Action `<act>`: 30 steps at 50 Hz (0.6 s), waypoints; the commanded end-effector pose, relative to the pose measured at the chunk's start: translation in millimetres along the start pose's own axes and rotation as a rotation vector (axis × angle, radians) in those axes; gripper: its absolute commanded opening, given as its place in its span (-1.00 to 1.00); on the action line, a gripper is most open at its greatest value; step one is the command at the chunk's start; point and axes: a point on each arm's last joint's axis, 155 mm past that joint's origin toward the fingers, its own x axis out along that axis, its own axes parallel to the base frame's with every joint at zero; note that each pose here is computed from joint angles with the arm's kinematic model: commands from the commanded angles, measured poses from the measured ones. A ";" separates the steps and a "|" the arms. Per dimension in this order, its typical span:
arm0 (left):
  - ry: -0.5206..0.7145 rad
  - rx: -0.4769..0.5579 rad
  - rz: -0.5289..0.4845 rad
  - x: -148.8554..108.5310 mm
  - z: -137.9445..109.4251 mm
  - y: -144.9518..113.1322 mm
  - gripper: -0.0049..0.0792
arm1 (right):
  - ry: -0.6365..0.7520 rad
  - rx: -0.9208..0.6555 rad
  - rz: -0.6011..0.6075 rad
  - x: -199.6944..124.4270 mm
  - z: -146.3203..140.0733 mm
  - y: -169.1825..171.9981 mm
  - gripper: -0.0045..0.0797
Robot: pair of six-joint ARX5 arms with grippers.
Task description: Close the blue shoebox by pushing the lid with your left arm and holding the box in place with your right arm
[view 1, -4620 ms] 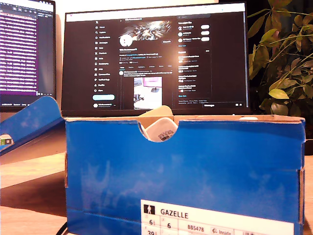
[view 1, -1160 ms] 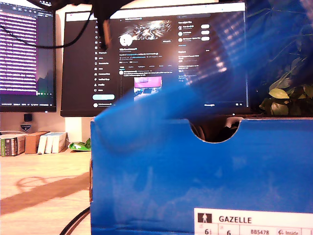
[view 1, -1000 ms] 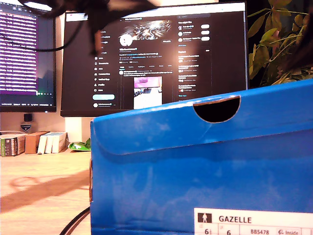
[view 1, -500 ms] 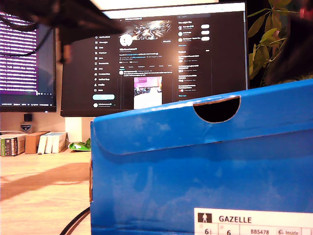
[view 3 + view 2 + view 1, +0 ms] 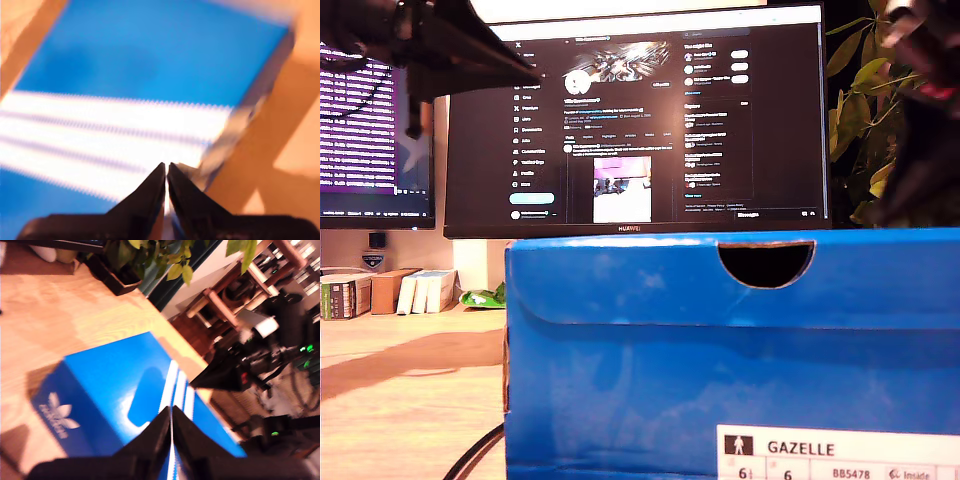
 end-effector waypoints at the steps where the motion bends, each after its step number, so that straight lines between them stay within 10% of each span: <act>1: -0.040 0.066 0.062 -11.9 7.4 -0.5 -0.93 | -0.062 -0.016 -0.046 -7.4 8.8 -8.3 -0.92; 17: -0.215 0.325 0.537 -79.1 54.1 42.0 -0.93 | -0.552 -0.101 -0.454 -98.9 110.5 -59.5 -0.92; 30: -0.375 0.425 0.613 -112.7 93.2 29.1 -0.93 | -0.831 -0.137 -0.484 -152.6 162.3 -49.0 -0.90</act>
